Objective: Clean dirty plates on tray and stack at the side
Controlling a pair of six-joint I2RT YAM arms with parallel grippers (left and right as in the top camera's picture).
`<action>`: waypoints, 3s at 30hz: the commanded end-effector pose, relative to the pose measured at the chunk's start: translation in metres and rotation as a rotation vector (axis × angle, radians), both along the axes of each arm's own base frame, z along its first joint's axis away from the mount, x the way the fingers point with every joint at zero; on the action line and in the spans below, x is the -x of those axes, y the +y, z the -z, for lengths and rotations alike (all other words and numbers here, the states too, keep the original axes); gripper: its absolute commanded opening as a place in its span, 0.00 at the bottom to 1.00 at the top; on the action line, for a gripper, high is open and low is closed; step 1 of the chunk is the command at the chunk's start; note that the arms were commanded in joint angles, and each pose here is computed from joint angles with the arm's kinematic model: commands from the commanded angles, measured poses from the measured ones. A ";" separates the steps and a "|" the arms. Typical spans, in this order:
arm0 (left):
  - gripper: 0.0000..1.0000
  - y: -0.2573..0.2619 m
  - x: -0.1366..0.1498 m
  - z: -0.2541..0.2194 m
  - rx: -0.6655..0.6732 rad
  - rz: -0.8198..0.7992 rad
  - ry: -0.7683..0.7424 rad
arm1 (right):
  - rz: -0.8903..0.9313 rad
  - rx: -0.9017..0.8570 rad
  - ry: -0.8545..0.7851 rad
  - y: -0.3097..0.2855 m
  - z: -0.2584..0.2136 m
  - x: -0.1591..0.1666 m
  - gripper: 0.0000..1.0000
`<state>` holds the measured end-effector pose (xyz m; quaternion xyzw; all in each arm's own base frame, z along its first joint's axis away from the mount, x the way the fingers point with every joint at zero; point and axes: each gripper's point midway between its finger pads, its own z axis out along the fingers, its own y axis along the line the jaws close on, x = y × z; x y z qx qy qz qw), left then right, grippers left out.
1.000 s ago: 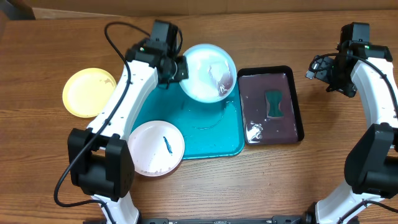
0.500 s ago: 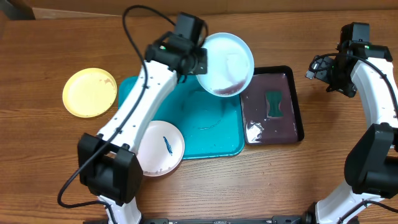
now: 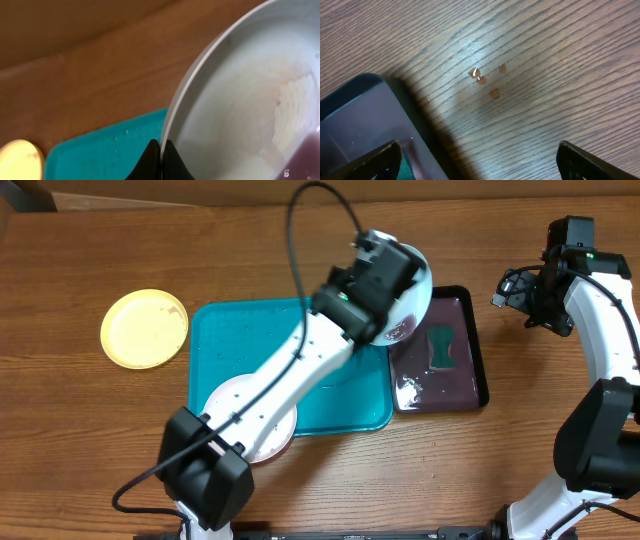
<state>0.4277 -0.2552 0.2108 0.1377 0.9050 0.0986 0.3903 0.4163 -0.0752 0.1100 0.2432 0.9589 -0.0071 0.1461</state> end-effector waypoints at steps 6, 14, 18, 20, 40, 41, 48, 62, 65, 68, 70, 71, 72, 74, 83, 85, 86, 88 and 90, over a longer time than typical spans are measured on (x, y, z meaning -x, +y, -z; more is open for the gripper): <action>0.04 -0.031 0.019 -0.059 -0.281 0.043 -0.265 | 0.005 0.001 -0.017 -0.001 -0.006 -0.002 1.00; 0.04 -0.050 0.038 -0.090 -0.431 0.055 -0.395 | 0.005 0.001 -0.018 -0.001 -0.006 -0.002 1.00; 0.04 -0.057 0.045 -0.102 -0.474 0.056 -0.437 | 0.005 0.001 -0.017 -0.001 -0.006 -0.002 1.00; 0.04 -0.061 0.047 -0.107 -0.486 0.061 -0.451 | 0.005 0.001 -0.017 -0.001 -0.006 -0.002 1.00; 0.04 -0.084 0.051 -0.131 -0.511 0.117 -0.523 | 0.005 0.001 -0.017 -0.001 -0.006 -0.002 1.00; 0.04 -0.084 0.051 -0.131 -0.509 0.116 -0.524 | 0.005 0.001 -0.017 -0.001 -0.006 -0.002 1.00; 0.04 -0.082 0.049 -0.131 -0.524 0.119 -0.521 | 0.005 0.001 -0.017 -0.001 -0.006 -0.002 1.00; 0.04 -0.073 0.048 -0.127 -0.449 0.045 -0.523 | 0.005 0.001 -0.017 -0.001 -0.006 -0.002 1.00; 0.04 -0.067 0.045 -0.127 -0.371 -0.017 -0.540 | 0.005 0.001 -0.017 -0.001 -0.006 -0.002 1.00; 0.04 -0.066 0.045 -0.126 -0.376 -0.014 -0.534 | 0.005 0.001 -0.018 -0.001 -0.006 -0.002 1.00; 0.04 -0.065 0.043 -0.123 -0.324 -0.037 -0.536 | 0.005 0.001 -0.017 -0.001 -0.006 -0.002 1.00; 0.04 -0.066 0.042 -0.117 -0.279 -0.037 -0.523 | 0.005 0.001 -0.017 -0.001 -0.006 -0.002 1.00; 0.04 -0.068 0.042 -0.111 -0.245 -0.029 -0.507 | 0.005 0.001 -0.017 -0.001 -0.006 -0.002 1.00; 0.04 -0.070 0.041 -0.095 -0.165 -0.015 -0.457 | 0.005 0.001 -0.017 -0.001 -0.006 -0.002 1.00; 0.04 -0.032 0.009 -0.019 0.178 -0.084 -0.083 | 0.005 0.001 -0.017 -0.001 -0.006 -0.002 1.00; 0.04 -0.020 -0.002 0.000 0.312 -0.072 0.075 | 0.005 0.001 -0.018 -0.001 -0.006 -0.002 1.00; 0.04 -0.011 -0.007 0.007 0.388 -0.066 0.152 | 0.005 0.001 -0.017 -0.001 -0.006 -0.002 1.00; 0.04 0.009 -0.016 0.013 0.550 -0.060 0.284 | 0.005 0.001 -0.017 -0.001 -0.006 -0.002 1.00; 0.04 0.033 -0.026 0.011 0.686 -0.058 0.363 | 0.005 0.001 -0.018 -0.001 -0.006 -0.002 1.00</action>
